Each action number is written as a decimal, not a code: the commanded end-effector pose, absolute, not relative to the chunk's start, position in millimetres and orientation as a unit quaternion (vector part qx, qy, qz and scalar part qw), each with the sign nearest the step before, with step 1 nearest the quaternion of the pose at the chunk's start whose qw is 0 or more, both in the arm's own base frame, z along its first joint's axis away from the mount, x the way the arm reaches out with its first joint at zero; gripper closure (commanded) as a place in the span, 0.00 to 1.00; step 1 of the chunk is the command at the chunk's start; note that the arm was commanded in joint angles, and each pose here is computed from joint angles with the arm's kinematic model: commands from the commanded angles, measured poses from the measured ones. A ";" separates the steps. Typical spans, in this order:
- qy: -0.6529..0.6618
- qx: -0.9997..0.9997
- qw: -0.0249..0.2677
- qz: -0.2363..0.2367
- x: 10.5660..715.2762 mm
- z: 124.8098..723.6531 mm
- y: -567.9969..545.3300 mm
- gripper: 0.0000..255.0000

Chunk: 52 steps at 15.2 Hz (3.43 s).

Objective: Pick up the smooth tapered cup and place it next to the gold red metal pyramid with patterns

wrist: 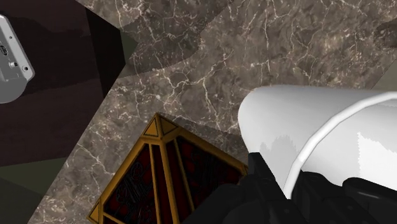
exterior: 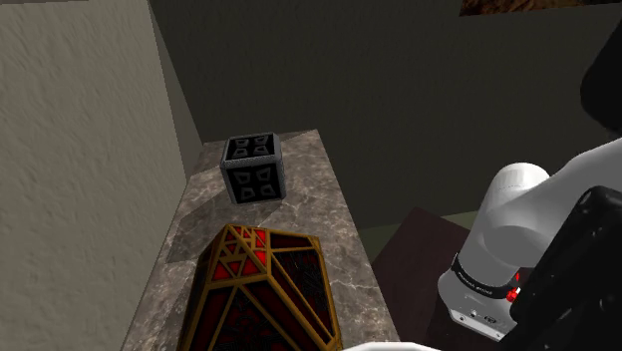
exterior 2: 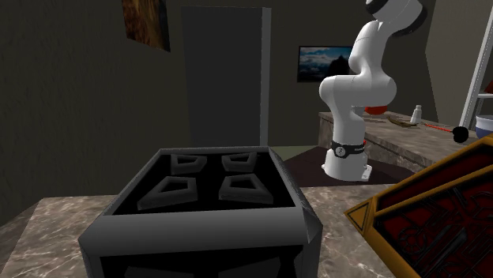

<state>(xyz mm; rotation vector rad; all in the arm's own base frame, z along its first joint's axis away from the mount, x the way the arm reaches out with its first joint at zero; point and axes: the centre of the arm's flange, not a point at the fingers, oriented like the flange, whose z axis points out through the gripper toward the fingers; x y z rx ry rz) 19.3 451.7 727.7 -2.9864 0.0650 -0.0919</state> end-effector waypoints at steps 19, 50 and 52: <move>0.022 -0.996 0.077 -0.031 19.1 622.3 452.6 1.00; 0.022 -0.996 0.077 -0.031 19.1 458.6 452.6 1.00; 0.022 -0.996 0.077 -0.031 19.1 448.0 452.6 1.00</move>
